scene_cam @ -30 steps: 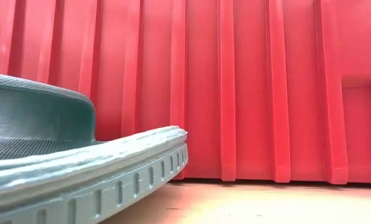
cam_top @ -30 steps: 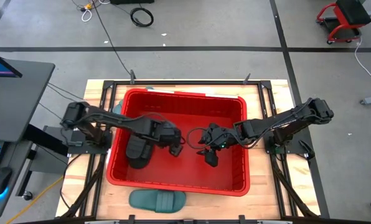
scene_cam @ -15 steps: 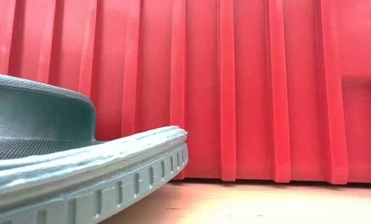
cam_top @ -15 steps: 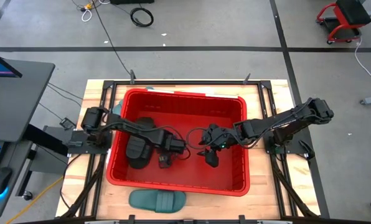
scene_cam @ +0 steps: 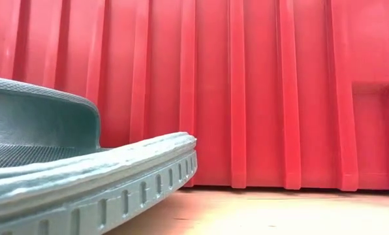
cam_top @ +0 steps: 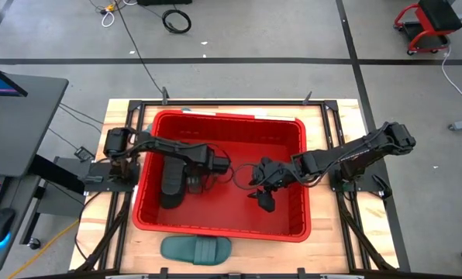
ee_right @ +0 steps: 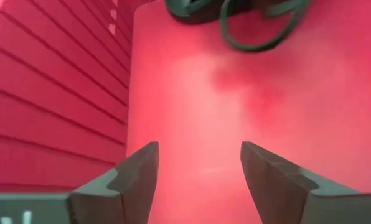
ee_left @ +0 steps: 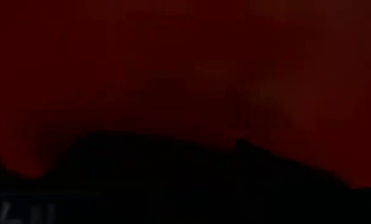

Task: Pick and place slides into bin
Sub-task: Put the black slide on top of the other black slide in the container, then put the bottom green slide into the right side of the container

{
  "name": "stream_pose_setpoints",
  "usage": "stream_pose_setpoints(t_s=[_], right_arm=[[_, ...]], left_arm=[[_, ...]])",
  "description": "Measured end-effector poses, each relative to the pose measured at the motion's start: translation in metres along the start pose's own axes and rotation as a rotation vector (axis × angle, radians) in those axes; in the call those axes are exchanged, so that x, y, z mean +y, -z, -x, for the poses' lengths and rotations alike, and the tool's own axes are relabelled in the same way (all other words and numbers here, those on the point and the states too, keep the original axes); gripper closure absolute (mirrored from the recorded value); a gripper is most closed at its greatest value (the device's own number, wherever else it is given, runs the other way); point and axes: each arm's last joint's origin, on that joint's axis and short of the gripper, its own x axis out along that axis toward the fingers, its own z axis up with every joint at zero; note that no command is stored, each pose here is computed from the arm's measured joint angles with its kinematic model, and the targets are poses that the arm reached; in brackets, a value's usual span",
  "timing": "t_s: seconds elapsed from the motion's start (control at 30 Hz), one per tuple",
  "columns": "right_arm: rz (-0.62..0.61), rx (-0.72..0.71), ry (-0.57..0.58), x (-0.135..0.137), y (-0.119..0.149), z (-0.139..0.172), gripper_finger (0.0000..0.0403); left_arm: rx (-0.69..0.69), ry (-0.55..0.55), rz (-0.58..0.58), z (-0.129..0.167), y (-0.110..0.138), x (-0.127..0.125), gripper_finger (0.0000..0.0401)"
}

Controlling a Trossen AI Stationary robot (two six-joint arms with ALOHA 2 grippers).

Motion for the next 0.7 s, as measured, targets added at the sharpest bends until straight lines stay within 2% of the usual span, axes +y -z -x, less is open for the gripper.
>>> stream_pose_setpoints(t_s=[0.1, 0.27, 0.4, 0.53, 0.7], right_arm=[[0.001, 0.01, 0.005, 0.0, 0.001, 0.0, 0.0172], [0.002, 0.041, 0.034, -0.003, 0.004, 0.0, 0.0177], [0.011, 0.067, 0.068, -0.004, 0.008, 0.0, 0.0182], [0.072, 0.036, 0.131, -0.001, 0.01, 0.001, 0.0187], [0.128, -0.036, 0.188, 0.008, 0.004, 0.008, 0.019]], left_arm=[[-0.111, 0.009, 0.006, 0.024, -0.014, 0.001, 0.0229], [-0.209, 0.019, 0.027, 0.069, -0.024, 0.002, 0.0229], [-0.231, 0.027, 0.051, 0.102, -0.02, -0.002, 0.0229], [-0.279, 0.035, -0.001, 0.133, -0.013, -0.018, 0.0229], [-0.423, 0.067, -0.044, 0.173, -0.006, -0.04, 0.0229]])
